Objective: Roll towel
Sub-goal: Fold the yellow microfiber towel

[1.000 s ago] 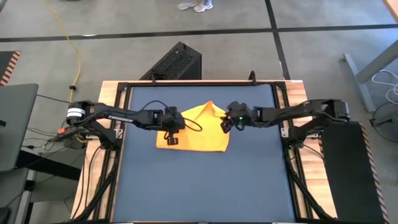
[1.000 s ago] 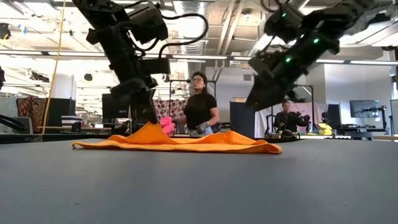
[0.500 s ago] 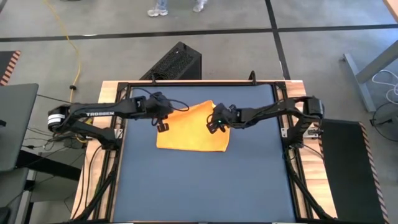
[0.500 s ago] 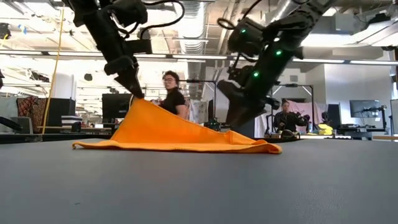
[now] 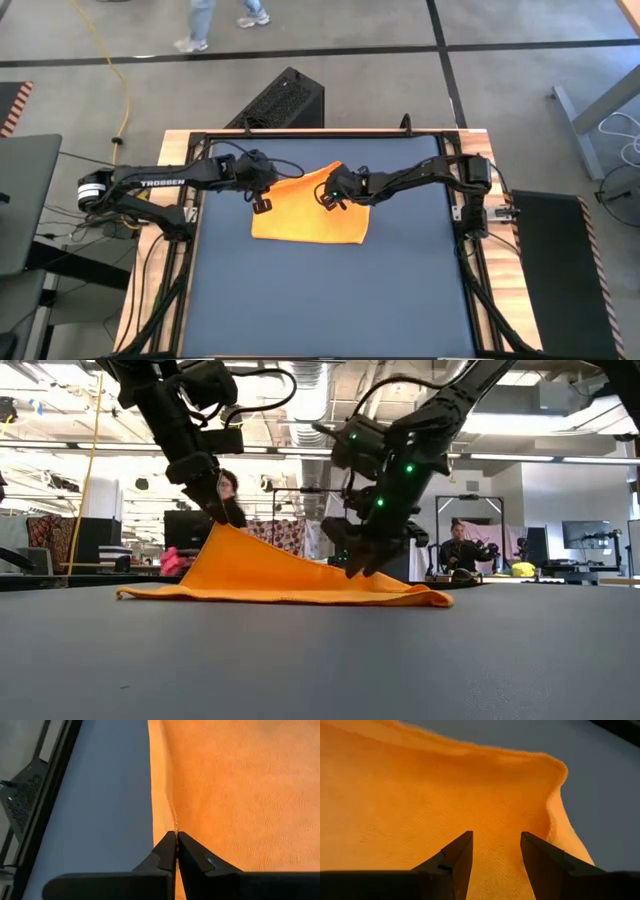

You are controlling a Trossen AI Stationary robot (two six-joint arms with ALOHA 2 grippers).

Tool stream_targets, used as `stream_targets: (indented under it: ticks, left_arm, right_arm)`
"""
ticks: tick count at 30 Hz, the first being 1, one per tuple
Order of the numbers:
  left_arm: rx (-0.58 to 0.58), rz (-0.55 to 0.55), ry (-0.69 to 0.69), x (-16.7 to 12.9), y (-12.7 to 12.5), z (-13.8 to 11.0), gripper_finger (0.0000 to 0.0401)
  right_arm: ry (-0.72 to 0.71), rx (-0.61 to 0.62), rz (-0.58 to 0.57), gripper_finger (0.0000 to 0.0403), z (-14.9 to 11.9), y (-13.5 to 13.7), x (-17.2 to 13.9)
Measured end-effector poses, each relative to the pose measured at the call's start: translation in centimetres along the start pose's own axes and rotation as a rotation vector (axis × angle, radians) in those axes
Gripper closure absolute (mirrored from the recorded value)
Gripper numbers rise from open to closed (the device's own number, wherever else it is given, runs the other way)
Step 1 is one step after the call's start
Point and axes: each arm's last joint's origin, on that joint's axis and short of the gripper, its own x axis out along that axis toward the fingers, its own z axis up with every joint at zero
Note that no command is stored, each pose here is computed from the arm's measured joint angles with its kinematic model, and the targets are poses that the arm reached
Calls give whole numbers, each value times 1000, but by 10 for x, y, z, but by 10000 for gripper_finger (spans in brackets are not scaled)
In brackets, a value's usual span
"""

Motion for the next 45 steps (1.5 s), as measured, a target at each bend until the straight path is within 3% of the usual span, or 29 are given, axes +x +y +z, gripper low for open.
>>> stream_targets:
  ticks: [7, 16, 24, 27, 32, 40, 45]
  left_arm:
    - [-7, -1, 1, 0, 0, 0, 401]
    - [-17, 1, 0, 0, 0, 0, 401]
    - [-16, 62, 13, 0, 7, -1, 401]
    - [-29, 67, 12, 0, 13, -2, 401]
    - [-52, 24, 7, 1, 18, -3, 401]
    - [-43, -13, 6, 2, 17, -4, 401]
    - [-38, -42, 1, 2, 16, -4, 401]
  right_arm:
    - [96, -32, -131, 244, -11, -12, 9]
    - [83, -125, -84, 387, 1, -16, -3]
    - [99, -216, 7, 392, 15, -23, -35]
    - [84, -196, 45, 392, 23, -27, -47]
    - [109, -105, 65, 349, 27, -34, -40]
    - [182, 17, -19, 225, 20, -45, -10]
    - [202, 106, -42, 151, 19, -48, -8]
